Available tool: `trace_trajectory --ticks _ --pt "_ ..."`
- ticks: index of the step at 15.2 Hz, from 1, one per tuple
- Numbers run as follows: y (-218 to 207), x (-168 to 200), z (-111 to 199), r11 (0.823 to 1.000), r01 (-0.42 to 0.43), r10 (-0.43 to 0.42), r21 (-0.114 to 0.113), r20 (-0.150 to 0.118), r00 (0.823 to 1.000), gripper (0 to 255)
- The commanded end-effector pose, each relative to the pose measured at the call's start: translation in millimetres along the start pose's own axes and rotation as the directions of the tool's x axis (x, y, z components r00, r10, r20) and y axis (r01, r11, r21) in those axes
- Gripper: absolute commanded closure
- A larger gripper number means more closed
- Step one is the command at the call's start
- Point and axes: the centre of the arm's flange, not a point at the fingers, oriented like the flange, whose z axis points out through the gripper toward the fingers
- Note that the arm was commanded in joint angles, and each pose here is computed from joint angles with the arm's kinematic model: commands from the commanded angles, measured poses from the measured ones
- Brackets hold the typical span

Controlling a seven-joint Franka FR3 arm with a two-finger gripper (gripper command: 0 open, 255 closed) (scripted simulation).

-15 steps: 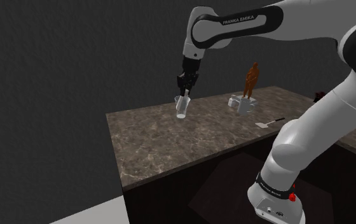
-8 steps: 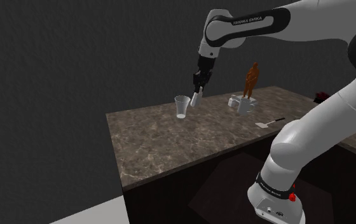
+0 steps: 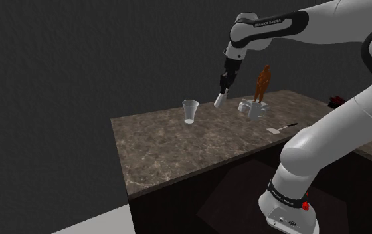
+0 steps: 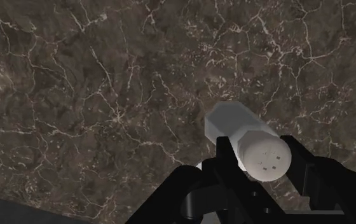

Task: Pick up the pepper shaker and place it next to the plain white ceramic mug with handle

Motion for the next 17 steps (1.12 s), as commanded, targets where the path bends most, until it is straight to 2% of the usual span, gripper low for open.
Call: trace_trajectory --ticks 1,17 --pt "23.0 -8.7 -3.0 1.000 0.002 -0.002 0.000 0.000 1.000 255" --pt "223.5 -72.0 -23.0 1.000 0.002 -0.002 0.000 0.000 1.000 255"
